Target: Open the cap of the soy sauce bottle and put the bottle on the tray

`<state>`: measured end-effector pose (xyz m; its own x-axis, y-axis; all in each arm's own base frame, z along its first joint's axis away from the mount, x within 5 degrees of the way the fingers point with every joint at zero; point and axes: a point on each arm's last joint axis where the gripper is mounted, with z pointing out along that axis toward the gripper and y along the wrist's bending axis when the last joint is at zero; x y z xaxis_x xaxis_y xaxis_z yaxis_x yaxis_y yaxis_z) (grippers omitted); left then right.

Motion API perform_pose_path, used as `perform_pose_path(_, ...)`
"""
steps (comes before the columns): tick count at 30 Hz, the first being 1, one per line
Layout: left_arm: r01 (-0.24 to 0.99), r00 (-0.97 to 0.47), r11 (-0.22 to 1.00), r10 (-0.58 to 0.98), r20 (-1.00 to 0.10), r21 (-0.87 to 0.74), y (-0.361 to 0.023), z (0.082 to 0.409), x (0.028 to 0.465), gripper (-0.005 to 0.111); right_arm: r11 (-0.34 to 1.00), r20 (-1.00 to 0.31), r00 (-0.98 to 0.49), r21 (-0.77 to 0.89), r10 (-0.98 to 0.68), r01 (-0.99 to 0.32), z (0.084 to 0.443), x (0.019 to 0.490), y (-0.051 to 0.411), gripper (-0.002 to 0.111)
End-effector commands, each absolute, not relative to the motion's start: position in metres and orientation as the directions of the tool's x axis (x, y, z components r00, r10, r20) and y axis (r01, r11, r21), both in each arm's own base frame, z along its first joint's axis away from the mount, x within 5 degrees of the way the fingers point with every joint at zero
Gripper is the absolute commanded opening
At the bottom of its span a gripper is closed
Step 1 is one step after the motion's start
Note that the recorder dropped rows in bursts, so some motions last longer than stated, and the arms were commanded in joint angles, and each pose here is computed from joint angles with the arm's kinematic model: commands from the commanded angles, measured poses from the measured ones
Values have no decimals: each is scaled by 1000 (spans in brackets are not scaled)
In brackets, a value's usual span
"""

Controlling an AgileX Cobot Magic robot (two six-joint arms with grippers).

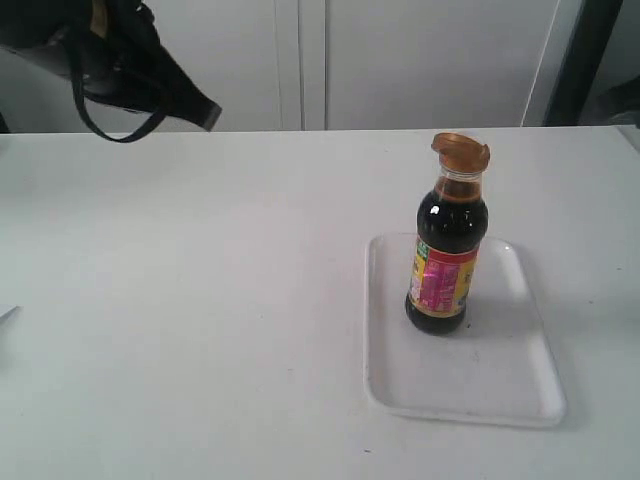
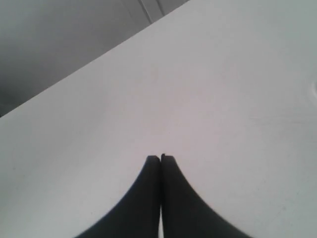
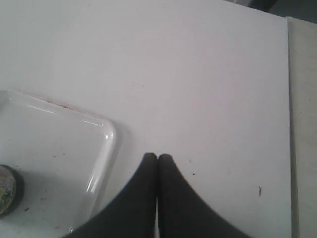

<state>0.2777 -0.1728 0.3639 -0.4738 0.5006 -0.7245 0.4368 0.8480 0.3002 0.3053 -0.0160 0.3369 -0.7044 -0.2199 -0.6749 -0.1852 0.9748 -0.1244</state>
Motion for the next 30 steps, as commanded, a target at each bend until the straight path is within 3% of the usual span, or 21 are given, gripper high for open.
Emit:
perform_pose_path(1,395,-543,864,493,-680,312,-150,363,282,0,964,-696,-670,-143,-259,-224,351,295,-4,0)
perform_pose_path(8,332,-625,882,471,-623,334,-121,357,287,0,959,-708,-652,-141,-272,-247,361,284,5,0)
perform_pose_path(20,251,-628,924,382,-678,289,-79,364,250,0,956,-708,-647,-153,-284,-252,371,270,5,0)
perform_pose_path(30,97,-648,984,174,-741,146,-49,367,210,0,961,-671,-693,-119,-263,-250,367,255,6,0)
